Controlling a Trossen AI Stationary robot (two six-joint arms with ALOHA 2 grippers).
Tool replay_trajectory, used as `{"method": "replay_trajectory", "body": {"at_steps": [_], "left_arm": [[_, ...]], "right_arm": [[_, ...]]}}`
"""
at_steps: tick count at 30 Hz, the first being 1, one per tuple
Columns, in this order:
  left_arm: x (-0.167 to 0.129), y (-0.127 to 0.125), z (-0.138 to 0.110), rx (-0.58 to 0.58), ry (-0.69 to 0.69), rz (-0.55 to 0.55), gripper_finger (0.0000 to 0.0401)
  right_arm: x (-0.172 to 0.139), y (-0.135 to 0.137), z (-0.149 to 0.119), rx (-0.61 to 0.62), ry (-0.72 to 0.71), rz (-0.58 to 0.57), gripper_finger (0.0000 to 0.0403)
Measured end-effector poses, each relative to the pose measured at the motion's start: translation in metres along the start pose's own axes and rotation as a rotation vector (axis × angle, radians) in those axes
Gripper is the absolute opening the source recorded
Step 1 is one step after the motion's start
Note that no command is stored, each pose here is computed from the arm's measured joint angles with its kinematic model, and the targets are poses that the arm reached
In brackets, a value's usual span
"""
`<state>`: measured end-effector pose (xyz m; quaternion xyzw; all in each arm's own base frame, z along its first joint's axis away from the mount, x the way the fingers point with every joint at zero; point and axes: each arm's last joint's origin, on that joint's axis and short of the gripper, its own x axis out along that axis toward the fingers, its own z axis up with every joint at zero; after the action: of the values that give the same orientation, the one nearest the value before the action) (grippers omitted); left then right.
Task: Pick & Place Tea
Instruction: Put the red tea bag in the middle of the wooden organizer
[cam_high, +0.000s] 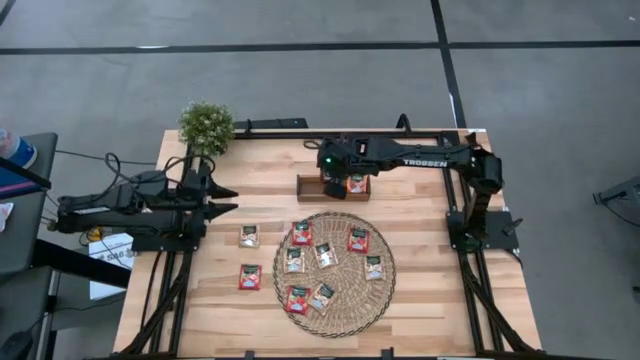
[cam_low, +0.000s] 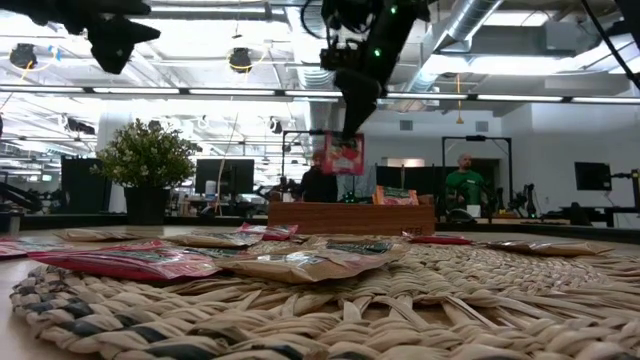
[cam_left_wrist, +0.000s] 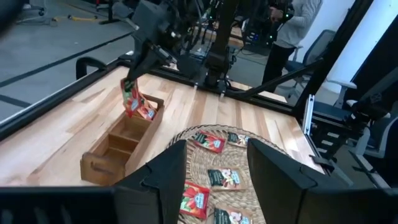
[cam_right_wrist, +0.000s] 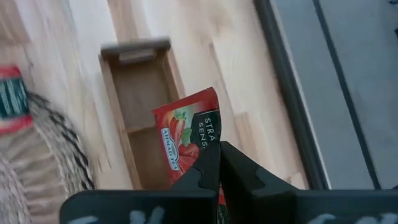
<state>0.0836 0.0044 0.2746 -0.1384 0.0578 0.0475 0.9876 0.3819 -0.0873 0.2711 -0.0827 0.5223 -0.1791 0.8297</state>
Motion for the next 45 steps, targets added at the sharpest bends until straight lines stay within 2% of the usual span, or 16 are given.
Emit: {"method": "replay_trajectory", "body": {"at_steps": [12, 19, 34, 45], "left_arm": [[0.005, 0.005, -0.015, -0.021, 0.034, 0.026, 0.0161], [0.005, 0.005, -0.015, -0.021, 0.033, 0.030, 0.0161], [0.005, 0.005, -0.015, -0.047, 0.032, 0.030, 0.0161], [0.005, 0.005, -0.015, -0.050, 0.033, 0.030, 0.0161]], "right_arm": [[0.020, 0.005, -0.013, -0.050, 0.018, 0.011, 0.0000], [0.024, -0.004, -0.015, -0.030, 0.018, 0.000, 0.0000], [0.069, 0.005, -0.019, -0.056, 0.089, 0.036, 0.0000], [0.069, 0.001, -0.017, -0.030, 0.072, 0.027, 0.0000]]}}
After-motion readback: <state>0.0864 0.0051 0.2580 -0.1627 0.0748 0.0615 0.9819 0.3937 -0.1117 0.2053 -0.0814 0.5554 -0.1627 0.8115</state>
